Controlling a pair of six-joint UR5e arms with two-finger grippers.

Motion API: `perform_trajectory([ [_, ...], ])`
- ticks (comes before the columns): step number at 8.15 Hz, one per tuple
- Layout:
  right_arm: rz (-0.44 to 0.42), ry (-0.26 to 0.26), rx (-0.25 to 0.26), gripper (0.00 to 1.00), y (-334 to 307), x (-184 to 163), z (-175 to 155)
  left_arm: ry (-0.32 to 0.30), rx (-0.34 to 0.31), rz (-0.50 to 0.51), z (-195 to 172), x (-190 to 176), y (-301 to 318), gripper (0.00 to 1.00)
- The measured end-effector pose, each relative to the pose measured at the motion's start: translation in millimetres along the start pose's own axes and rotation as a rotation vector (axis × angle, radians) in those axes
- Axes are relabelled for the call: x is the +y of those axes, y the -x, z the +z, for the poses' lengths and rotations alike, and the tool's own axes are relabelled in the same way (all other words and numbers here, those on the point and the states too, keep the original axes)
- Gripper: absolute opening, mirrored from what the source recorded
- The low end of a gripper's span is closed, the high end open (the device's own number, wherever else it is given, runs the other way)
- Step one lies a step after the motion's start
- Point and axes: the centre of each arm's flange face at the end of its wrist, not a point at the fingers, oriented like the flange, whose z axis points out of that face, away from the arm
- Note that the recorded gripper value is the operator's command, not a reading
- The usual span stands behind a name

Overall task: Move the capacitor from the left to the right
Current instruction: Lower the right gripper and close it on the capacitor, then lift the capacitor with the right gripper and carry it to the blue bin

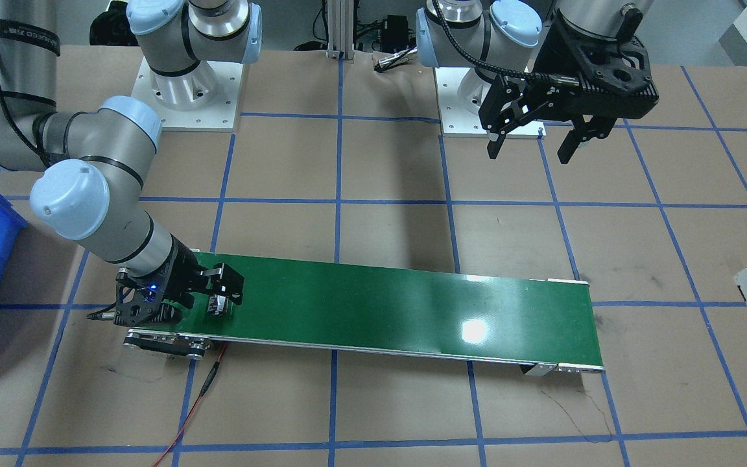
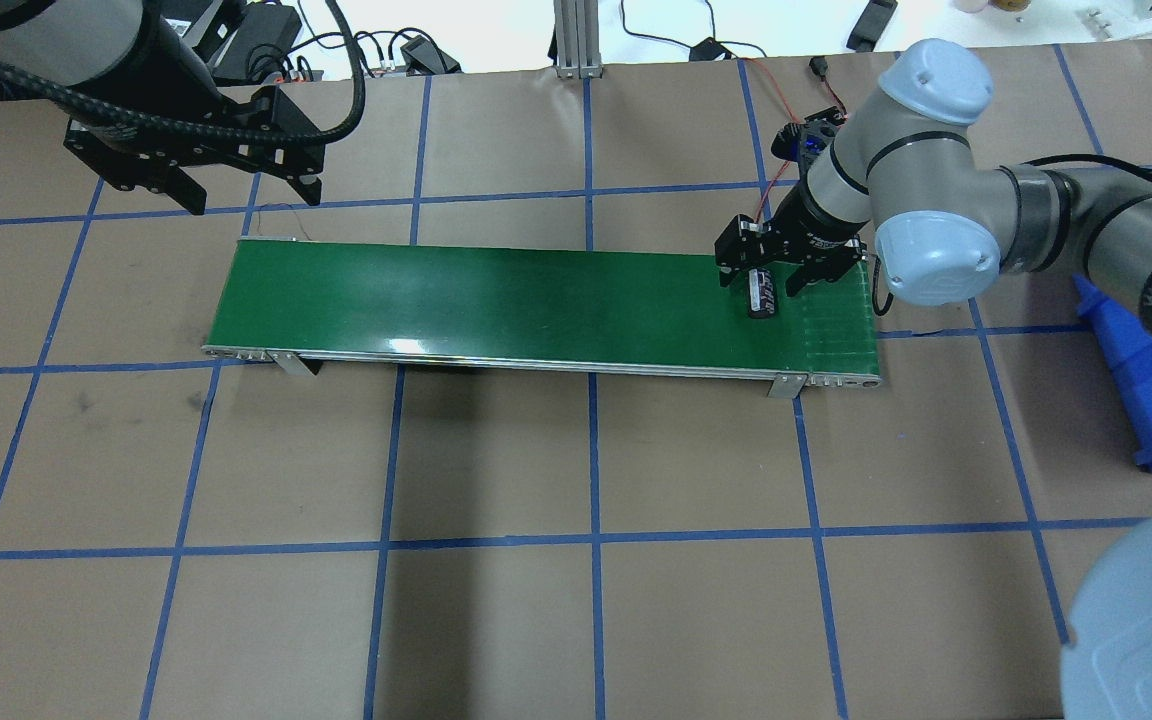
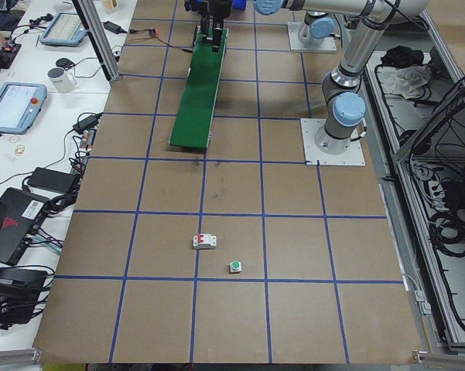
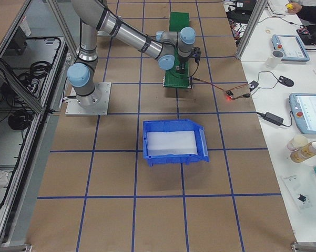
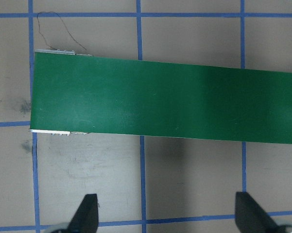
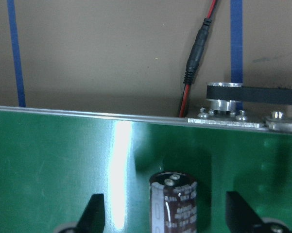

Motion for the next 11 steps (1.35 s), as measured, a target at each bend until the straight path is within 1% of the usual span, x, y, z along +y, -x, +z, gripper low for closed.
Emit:
perform_trajectory([
  [1, -0.004, 0.005, 0.012, 0.04, -1.1, 0.2, 1.7, 0.0, 0.0, 0.0, 0.0, 0.0, 0.0, 1.0],
  [2, -0.018, 0.009, 0.043, 0.02, -4.0, 0.4, 1.7, 0.0, 0.001, 0.0, -0.1, 0.1, -0.1, 1.0],
  [4, -0.03, -0.001, 0.09, 0.0, -6.5, -0.4, -5.6, 0.0, 0.001, 0.0, -0.1, 0.1, -0.1, 1.0],
  [5, -0.034, -0.006, 0.132, 0.0, -8.4, -3.7, -13.8, -0.001, 0.001, 0.0, -0.4, 0.2, -0.2, 1.0],
  [6, -0.035, 0.001, 0.164, 0.0, -8.2, -9.9, -27.6, -0.001, 0.001, 0.0, -0.5, 0.3, -0.2, 1.0],
  [7, -0.035, 0.012, 0.184, 0.0, -8.4, -18.4, -48.5, -0.001, 0.001, 0.0, -0.7, 0.4, -0.2, 1.0],
  [8, -0.056, 0.013, 0.21, 0.0, -16.0, -23.4, -75.2, -0.001, 0.002, 0.0, -0.7, 0.4, -0.2, 1.0],
  [9, -0.079, -0.002, 0.241, 0.0, -38.7, -24.4, -107.6, -0.001, 0.002, 0.0, -0.7, 0.4, -0.2, 1.0],
  [10, -0.123, -0.012, 0.263, 0.0, -72.8, -22.5, -139.1, -0.001, 0.002, 0.0, -0.4, 0.5, -0.2, 1.0],
  [11, -0.192, -0.022, 0.282, 0.0, -114.1, -18.6, -169.9, 0.0, 0.002, 0.0, -0.2, 0.5, -0.2, 1.0],
])
